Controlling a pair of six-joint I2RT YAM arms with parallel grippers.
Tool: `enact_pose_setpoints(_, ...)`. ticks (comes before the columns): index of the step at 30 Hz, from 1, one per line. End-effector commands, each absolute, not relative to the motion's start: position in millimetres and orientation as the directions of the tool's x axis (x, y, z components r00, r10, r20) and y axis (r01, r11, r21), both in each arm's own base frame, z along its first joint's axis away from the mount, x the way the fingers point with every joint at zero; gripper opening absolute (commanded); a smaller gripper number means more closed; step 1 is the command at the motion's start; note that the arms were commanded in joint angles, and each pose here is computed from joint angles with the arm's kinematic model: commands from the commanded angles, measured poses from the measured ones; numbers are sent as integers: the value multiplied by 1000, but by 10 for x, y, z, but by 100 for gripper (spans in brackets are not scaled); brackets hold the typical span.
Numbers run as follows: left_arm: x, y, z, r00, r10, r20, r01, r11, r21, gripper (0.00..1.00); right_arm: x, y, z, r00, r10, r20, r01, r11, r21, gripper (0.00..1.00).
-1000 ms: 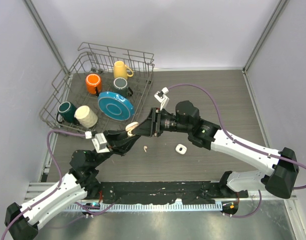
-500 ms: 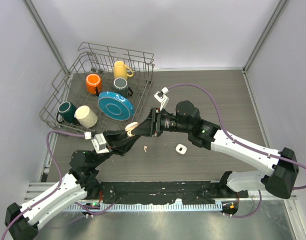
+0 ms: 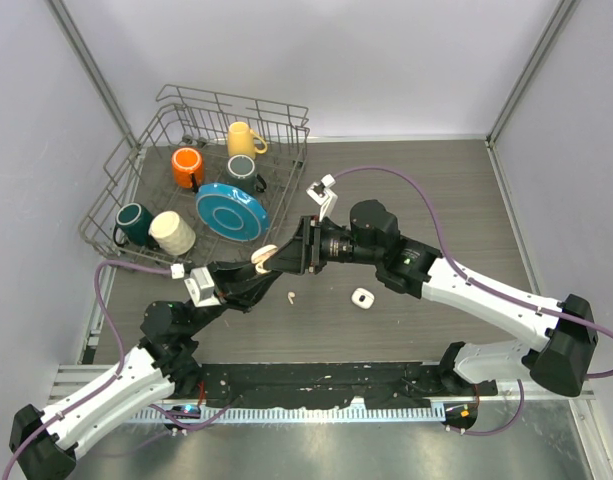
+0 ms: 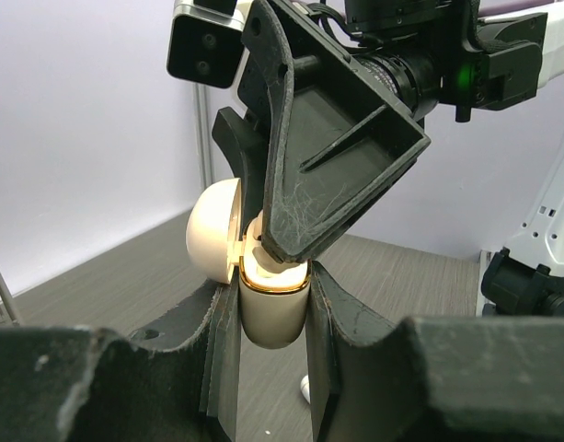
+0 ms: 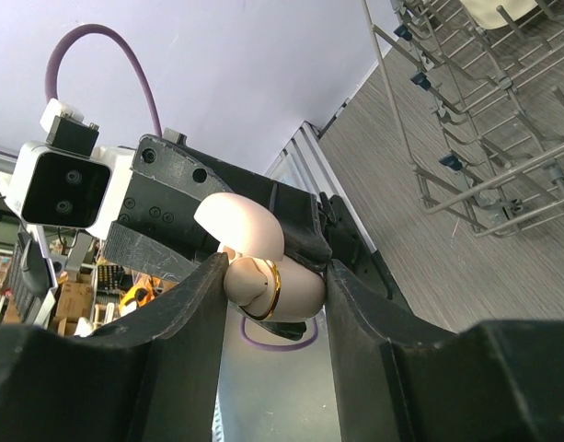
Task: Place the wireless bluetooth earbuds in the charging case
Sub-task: Place the earbud in the charging case.
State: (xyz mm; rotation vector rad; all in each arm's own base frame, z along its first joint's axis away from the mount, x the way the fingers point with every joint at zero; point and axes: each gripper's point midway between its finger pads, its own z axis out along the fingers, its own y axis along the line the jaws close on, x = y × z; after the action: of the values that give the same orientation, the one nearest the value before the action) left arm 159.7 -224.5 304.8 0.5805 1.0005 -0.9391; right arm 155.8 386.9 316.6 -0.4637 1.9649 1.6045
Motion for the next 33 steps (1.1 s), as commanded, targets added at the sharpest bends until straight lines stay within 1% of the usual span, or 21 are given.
enact_pose_setpoints(1,1647,-2173,3170,236,-427,-873,848,530,-30,0,1499,3898,3192,-744,28,-668,-649,212,731,27)
enact_pose_setpoints(3,1653,-2178,3159,235,-421,-876,848,530,-28,0,1504,3895,3199,-740,27,-672,-652,216,727,28)
enact_pose_setpoints(5,1659,-2183,3148,232,-417,-879,847,531,-28,0,1515,3896,3207,-736,31,-677,-656,217,723,34)
enact_pose_setpoints(6,1663,-2182,3141,233,-413,-880,846,533,-26,0,1523,3895,3210,-734,33,-678,-656,221,721,39)
enact_pose_setpoints(7,1666,-2188,3126,229,-409,-883,846,532,-27,0,1536,3894,3232,-731,42,-681,-658,223,719,49)
enact_pose_setpoints(8,1677,-2193,3109,226,-400,-888,844,535,-26,0,1560,3896,3230,-735,52,-677,-650,233,724,56)
enact_pose_setpoints(10,1681,-2196,3076,221,-393,-893,844,536,-27,0,1590,3878,3187,-744,60,-666,-631,265,729,67)
enact_pose_setpoints(12,1681,-2187,3066,224,-391,-893,841,540,-26,0,1610,3856,3240,-738,82,-670,-632,266,728,75)
enact_pose_setpoints(14,1691,-2174,3031,220,-391,-894,836,547,-34,0,1637,3825,3304,-726,112,-679,-635,271,723,78)
enact_pose_setpoints(15,1688,-2158,3040,224,-395,-891,834,550,-34,0,1638,3809,3318,-721,118,-683,-638,273,720,81)
enact_pose_setpoints(20,1689,-2118,2993,224,-389,-894,825,564,-38,0,1641,3711,3571,-666,198,-719,-679,239,694,83)
enact_pose_setpoints(24,1669,-2093,3014,235,-390,-891,823,567,-31,0,1574,3504,3840,-600,294,-744,-723,197,662,85)
enact_pose_setpoints(26,1669,-2087,3018,236,-390,-890,822,568,-31,0,1599,3405,3913,-568,332,-754,-733,213,646,86)
enact_pose_setpoints(30,1642,-2076,3092,248,-401,-882,826,564,-25,0,1889,3118,3832,-521,410,-749,-653,373,659,85)
enact_pose_setpoints(32,1626,-2073,3118,251,-403,-880,828,560,-19,0,2053,2964,3642,-527,423,-737,-567,471,676,83)
enact_pose_setpoints(33,1613,-2067,3144,253,-408,-877,830,558,-20,0,2162,2882,3556,-519,438,-734,-515,526,677,79)
